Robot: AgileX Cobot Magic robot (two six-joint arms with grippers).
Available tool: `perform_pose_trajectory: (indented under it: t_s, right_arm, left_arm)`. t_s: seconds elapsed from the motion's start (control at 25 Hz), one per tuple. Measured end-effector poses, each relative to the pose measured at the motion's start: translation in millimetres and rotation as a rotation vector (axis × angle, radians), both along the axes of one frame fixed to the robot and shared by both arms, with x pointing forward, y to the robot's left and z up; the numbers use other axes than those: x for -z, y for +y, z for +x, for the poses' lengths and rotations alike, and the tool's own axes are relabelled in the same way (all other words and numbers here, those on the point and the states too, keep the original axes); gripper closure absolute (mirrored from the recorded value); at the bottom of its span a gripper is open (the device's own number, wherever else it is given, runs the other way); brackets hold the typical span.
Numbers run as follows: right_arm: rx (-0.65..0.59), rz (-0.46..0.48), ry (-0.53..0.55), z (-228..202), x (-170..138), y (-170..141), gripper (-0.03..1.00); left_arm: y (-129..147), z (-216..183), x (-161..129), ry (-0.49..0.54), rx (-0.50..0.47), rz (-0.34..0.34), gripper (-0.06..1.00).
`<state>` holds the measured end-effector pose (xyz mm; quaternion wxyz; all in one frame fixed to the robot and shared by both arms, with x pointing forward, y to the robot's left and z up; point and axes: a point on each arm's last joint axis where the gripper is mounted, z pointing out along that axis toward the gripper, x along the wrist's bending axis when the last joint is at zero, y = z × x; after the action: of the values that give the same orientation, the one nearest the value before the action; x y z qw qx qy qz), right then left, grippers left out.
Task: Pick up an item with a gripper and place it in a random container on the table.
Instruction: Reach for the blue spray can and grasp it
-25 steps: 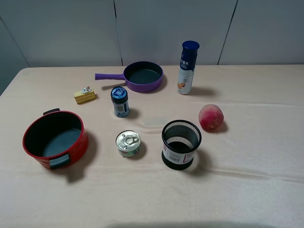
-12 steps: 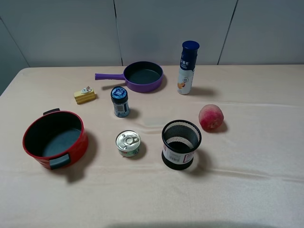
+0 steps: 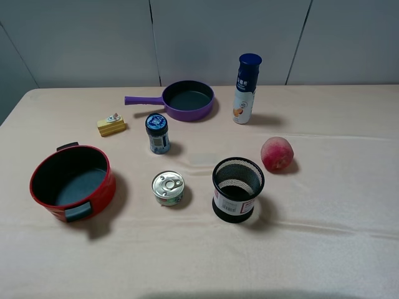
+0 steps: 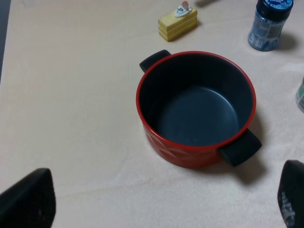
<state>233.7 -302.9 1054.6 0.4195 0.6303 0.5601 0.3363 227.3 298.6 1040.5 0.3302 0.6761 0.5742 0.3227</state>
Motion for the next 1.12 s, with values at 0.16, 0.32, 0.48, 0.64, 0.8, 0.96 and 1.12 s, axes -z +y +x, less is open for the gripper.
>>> perform_pose_trajectory:
  t_s: [0.16,0.32,0.48,0.64,0.8,0.96,1.12]
  right_arm:
    - [-0.001,0.001,0.0,0.0,0.0,0.1,0.27]
    - [-0.009,0.012,-0.005,0.3,-0.3,1.2,0.27]
    - [-0.022,0.02,-0.072,-1.6,-11.8,3.0,0.27]
    - [-0.026,0.031,-0.043,8.1,-27.6,2.6,0.27]
    - [-0.033,0.041,0.012,23.1,-37.2,1.8,0.27]
    - [-0.075,0.003,0.04,43.0,-49.7,1.5,0.27]
    - [-0.112,-0.022,0.081,63.2,-60.0,0.7,0.27]
  left_arm:
    - [0.0,0.0,0.0,0.0,0.0,0.0,0.0]
    - [0.0,0.0,0.0,0.0,0.0,0.0,0.0]
    - [0.0,0.0,0.0,0.0,0.0,0.0,0.0]
    - [0.0,0.0,0.0,0.0,0.0,0.0,0.0]
    - [0.0,0.0,0.0,0.0,0.0,0.0,0.0]
    - [0.0,0.0,0.0,0.0,0.0,0.0,0.0]
    - [0.0,0.0,0.0,0.0,0.0,0.0,0.0]
